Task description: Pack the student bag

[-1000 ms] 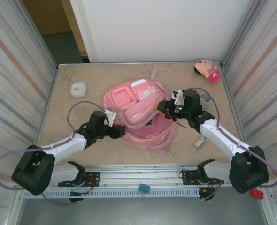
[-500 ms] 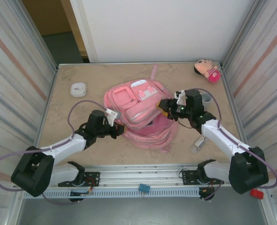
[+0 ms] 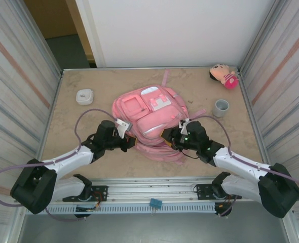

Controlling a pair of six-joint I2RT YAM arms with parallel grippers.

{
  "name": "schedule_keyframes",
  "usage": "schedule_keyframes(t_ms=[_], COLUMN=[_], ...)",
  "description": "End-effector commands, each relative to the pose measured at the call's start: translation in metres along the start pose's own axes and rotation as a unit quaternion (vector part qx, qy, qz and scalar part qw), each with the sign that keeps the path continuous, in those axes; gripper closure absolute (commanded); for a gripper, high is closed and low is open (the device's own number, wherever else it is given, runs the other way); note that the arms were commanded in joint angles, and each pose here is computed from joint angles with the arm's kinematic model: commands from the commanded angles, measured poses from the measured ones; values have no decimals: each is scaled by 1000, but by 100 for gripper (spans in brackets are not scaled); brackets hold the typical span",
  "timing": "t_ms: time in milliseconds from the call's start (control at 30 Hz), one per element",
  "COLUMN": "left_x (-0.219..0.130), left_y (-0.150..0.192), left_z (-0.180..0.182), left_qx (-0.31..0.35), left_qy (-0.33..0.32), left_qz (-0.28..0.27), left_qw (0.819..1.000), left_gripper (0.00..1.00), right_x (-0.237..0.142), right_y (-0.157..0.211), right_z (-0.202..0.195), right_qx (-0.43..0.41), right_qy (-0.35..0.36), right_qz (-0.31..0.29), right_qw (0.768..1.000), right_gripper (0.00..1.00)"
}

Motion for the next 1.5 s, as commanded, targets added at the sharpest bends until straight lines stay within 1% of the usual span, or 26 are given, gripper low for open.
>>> schedule_keyframes(t_ms=[0,67,133,233,300,433,500,567,600,700,767,800,833,867,967,1033,1133,1200,1267,1333,1367,1467], left_x=[-6,-6,-5,-6,-6,-7,-8,-10,-11,-19,-27,-30,-33,-35,-36,-33,-23,-14,-6,2,6,15], left_y=[-23,-22,-21,-19,-19,-20,-22,-25,-28,-34,-37,-39,-41,-43,-39,-35,-35,-37,-45,-51,-54,-58], left_z=[-17,-24,-35,-58,-71,-81,-86,-88,-87,-84,-81,-76,-69,-62,-41,-31,-10,0,9,14,17,20], left_qx=[47,59,80,118,133,140,145,149,152,175,213,241,264,287,367,423,475,498,504,508,507,507], left_qy=[18,25,39,79,105,127,139,141,135,115,94,74,48,24,-37,-54,-94,-107,-122,-121,-123,-120], left_qz=[-22,-14,-6,3,6,4,0,-4,-6,-13,-13,-11,-8,-5,26,53,82,102,99,88,84,78], left_qw=[999,998,996,990,986,982,980,979,979,978,972,968,963,958,929,903,871,855,850,848,849,850], left_gripper=[96,95,94,92,91,90,86,77,73,52,41,38,37,36,35,33,30,26,24,25,29,49], right_x=[10,16,18,19,18,14,12,9,7,1,-2,-5,-7,-9,-14,-15,-13,-12,-12,-11,-12,-13], right_y=[-5,-7,-12,-23,-29,-41,-44,-48,-47,-43,-40,-40,-42,-43,-49,-52,-52,-50,-49,-49,-50,-51], right_z=[23,28,33,42,48,57,61,64,66,68,65,63,62,63,68,70,72,72,73,73,73,74], right_qx=[-2,-3,-7,-22,-29,-38,-45,-58,-65,-122,-150,-158,-164,-166,-166,-169,-173,-173,-178,-179,-179,-176], right_qy=[-39,-46,-49,-39,-40,-43,-43,-42,-37,-12,10,20,24,20,4,1,-3,-3,-2,1,0,-4], right_qz=[-18,-19,-31,-51,-60,-81,-80,-70,-52,17,59,73,81,89,104,108,121,132,141,146,148,155], right_qw=[999,999,998,998,997,995,995,995,996,992,987,985,983,982,981,980,977,976,974,973,973,972], right_gripper=[72,81,87,94,96,98,98,98,98,98,98,98,98,98,98,98,98,98,98,98,98,99])
Point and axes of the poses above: each hand's point on the last joint's axis, 136 mm out from that joint toward the fingers, its own x axis out along the fingers, its own z axis along the line the jaws close on, y = z × x, the point moved 1 cm from there along -x, back along the fingers, and after that the axes turned 11 degrees about x, right-handed, at the moved point
